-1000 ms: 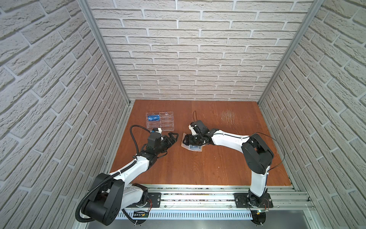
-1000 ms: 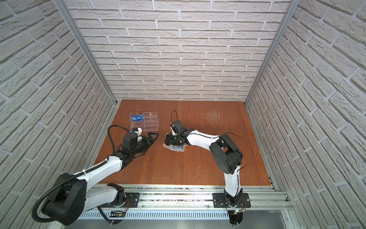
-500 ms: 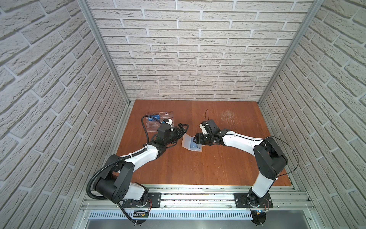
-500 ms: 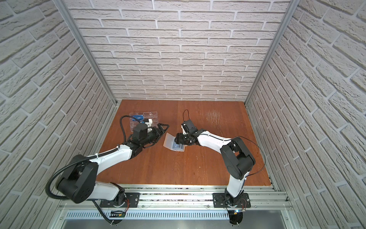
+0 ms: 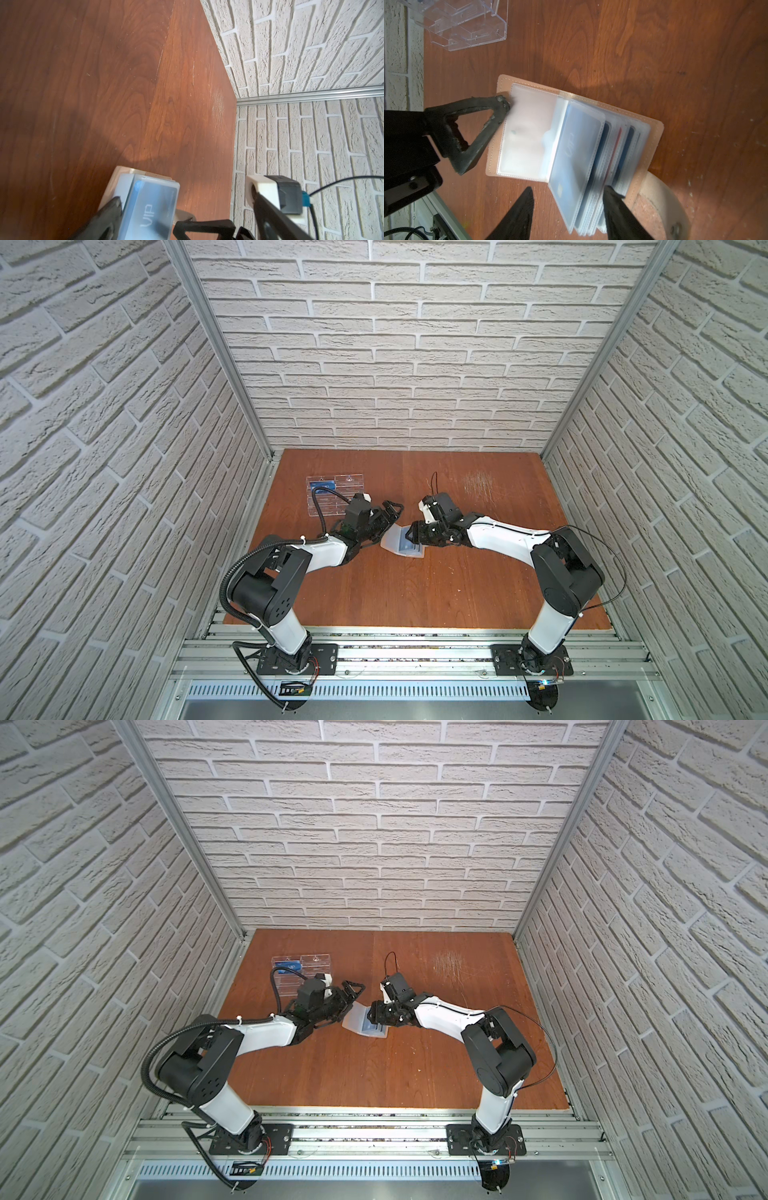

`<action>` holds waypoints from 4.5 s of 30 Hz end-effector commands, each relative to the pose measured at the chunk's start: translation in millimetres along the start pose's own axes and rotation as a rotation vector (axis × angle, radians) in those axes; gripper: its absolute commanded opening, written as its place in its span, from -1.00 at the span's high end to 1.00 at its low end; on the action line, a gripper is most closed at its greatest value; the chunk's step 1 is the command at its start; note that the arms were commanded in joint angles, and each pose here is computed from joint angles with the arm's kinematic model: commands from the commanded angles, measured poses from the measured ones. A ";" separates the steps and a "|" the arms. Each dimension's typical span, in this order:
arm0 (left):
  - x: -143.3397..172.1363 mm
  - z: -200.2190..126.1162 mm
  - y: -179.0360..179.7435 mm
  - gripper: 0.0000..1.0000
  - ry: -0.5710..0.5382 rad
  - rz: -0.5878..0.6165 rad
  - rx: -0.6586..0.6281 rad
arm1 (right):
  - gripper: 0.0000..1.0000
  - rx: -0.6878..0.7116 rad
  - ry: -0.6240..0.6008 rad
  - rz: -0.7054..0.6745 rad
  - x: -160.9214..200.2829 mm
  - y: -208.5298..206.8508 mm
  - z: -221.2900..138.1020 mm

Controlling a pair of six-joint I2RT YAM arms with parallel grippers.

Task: Take the credit cards out of the card holder
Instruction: Flip over the card slot in the card holder.

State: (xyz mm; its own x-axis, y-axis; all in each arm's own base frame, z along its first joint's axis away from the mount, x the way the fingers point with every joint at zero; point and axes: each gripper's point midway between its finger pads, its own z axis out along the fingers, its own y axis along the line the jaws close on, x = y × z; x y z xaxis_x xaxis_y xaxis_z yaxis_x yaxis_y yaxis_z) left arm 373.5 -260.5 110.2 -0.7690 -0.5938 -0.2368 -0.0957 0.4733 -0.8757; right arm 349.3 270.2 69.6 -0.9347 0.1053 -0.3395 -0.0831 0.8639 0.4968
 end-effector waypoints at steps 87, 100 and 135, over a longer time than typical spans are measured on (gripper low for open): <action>13.4 -8.5 54.5 -0.96 -0.013 -0.063 -0.007 | 0.00 -0.033 -0.029 -0.039 -4.5 17.1 -3.0; 13.4 -7.3 55.5 -0.96 -0.013 -0.064 -0.007 | -0.06 -0.039 -0.032 -0.037 -5.7 18.9 -3.5; 13.2 -5.6 53.1 -0.96 -0.010 -0.061 -0.003 | -0.20 -0.056 -0.039 -0.049 -9.6 26.7 -9.9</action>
State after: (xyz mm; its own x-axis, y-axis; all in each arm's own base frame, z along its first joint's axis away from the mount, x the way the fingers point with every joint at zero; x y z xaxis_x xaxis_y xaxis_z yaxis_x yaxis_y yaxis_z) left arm 354.5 -242.4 68.2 -0.7567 -0.6292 -0.1773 -0.1473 0.4284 -0.8915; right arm 347.7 284.0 76.1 -0.9316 0.0806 -0.3544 -0.1204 0.8516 0.5102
